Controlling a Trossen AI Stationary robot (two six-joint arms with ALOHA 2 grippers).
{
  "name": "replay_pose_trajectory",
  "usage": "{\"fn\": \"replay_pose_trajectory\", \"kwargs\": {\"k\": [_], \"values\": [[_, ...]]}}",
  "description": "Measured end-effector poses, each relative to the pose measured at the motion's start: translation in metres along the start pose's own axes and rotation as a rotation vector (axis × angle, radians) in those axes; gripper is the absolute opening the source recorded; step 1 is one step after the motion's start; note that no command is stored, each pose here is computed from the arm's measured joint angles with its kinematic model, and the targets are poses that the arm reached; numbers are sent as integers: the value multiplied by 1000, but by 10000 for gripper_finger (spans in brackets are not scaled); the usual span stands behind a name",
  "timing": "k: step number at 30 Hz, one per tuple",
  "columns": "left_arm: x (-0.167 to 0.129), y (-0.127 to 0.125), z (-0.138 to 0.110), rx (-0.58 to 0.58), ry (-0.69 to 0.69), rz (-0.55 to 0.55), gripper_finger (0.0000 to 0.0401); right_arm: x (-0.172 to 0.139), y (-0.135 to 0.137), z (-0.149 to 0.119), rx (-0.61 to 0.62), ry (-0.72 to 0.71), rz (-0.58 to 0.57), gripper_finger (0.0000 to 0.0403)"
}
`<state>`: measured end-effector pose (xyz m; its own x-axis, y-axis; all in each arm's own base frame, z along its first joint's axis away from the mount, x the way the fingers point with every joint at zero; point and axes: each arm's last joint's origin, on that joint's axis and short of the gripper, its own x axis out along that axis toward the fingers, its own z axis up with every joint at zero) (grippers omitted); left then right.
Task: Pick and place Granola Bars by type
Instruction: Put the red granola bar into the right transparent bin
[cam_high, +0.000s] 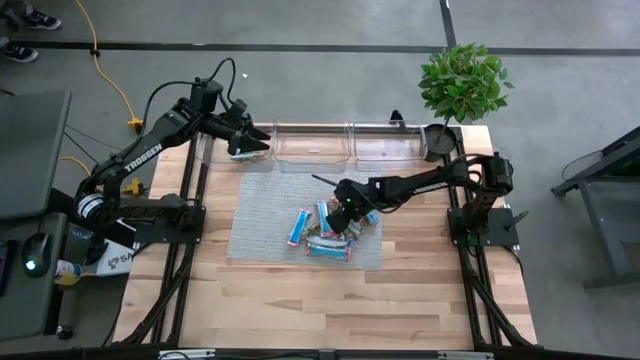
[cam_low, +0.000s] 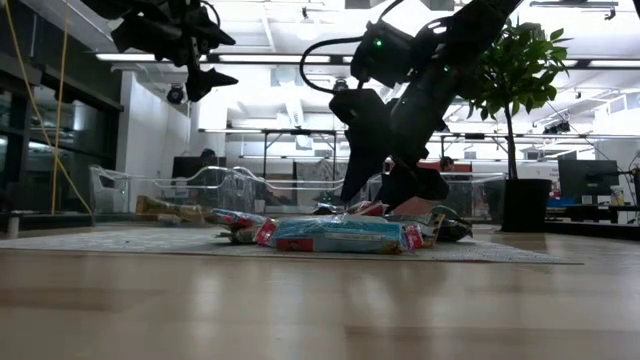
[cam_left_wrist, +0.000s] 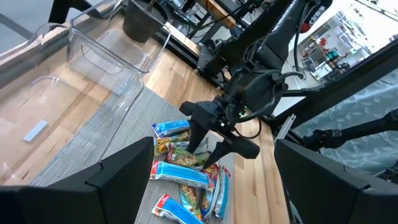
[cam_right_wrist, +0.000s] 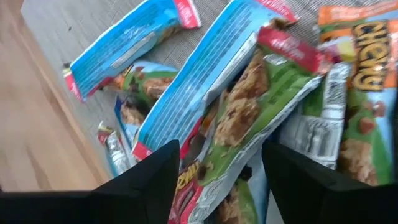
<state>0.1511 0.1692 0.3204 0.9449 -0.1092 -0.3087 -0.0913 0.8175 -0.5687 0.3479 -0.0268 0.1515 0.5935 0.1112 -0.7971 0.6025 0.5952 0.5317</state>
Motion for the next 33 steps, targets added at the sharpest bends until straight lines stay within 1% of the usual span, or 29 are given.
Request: {"fn": "replay_pose_trajectory", "kwargs": {"k": [5,8,19,24,33], "values": [[0,0,0,2,0,2,330,0,2,2,-12,-13,21,214],[0,0,0,2,-1,6,330,0,2,2,-7,-25,17,207],[0,0,0,-1,-1,7,330,0,2,2,-7,-29,13,139],[0,0,0,-1,-1,7,330,0,2,3,-14,-31,18,120],[0,0,0,2,-1,7,330,-3,17,14,-87,-149,172,117]]}}
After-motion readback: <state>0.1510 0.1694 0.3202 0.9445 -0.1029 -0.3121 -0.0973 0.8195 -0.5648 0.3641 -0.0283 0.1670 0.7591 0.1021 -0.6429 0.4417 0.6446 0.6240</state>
